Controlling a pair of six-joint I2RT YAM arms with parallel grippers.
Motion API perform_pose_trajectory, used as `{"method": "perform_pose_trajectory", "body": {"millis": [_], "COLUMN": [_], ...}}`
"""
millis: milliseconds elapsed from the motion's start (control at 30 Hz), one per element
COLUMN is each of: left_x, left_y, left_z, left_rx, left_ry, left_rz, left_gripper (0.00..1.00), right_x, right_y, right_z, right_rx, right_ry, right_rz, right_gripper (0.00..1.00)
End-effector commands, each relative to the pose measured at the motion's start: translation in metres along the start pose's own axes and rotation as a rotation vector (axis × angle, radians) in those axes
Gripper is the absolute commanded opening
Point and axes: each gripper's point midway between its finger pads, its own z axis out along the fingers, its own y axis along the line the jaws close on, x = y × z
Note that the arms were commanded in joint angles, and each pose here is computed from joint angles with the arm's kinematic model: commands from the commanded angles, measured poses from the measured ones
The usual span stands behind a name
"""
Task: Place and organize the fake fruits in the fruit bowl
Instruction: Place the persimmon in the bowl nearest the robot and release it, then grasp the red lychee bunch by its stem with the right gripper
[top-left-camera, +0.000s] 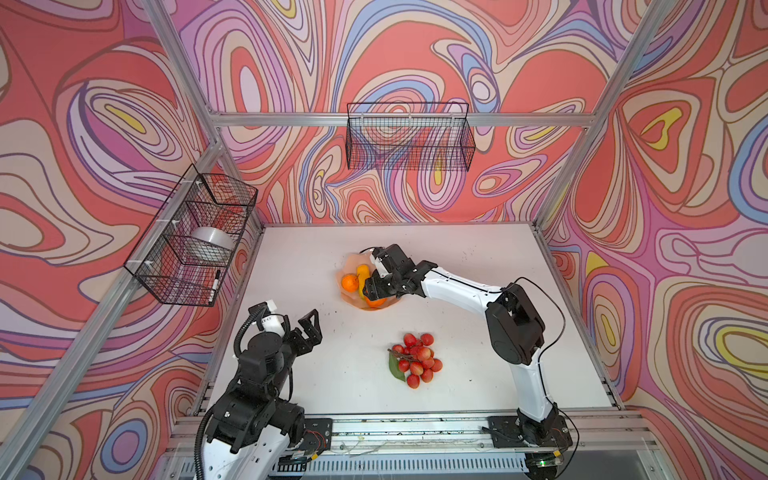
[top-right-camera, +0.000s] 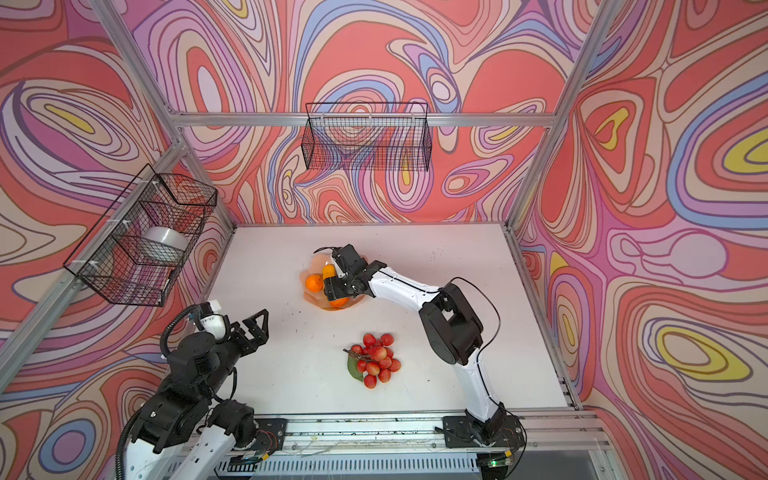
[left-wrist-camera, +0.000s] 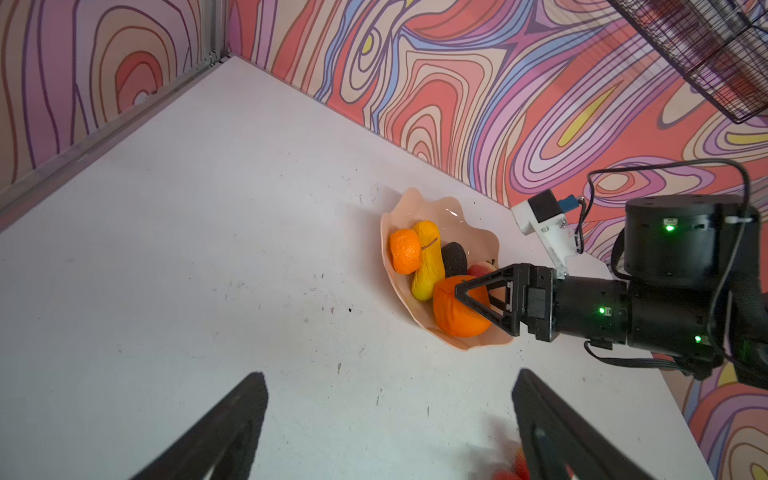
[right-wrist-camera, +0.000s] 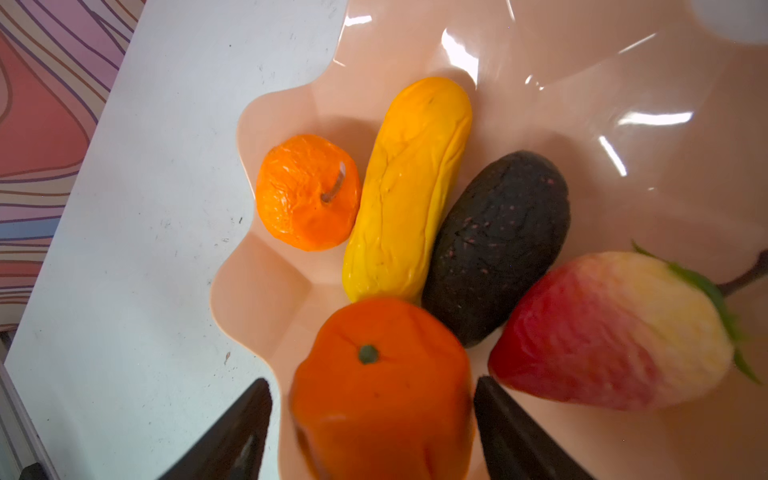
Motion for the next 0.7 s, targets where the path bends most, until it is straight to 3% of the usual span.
{"method": "perform_pose_trajectory", "body": {"millis": [0,200,400,667], "left_x": [0.011,0.040,0.063,0.069], "left_y": [-0.009,-0.023,-0.030,-0.035], "left_z": [0.006,0.018,0.030,0.032], "left_rx": [0.055,0.144,0.203,0.241], "left_ry": [0.051,0.178,0.258,0.277], "left_rz": [-0.036,-0.071,-0.079,-0.071], "left_gripper": [0.92,0.91,0.90,0.92], "right_x": [-0.027,-0.023,0.036,0.124], "right_y": [0.001,-0.006,0.032,0.054], "right_z": [-0.032,-0.085,-0.147,-0.141], "right_rx": [0.012,0.053,-0.165,-0.157], "right_ry": [-0.092,-0.155,-0.167,0.008], "right_rz": [-0.008,-0.045,-0.164,-0.284], "right_gripper": [0.83,0.83,0.78,0.78]}}
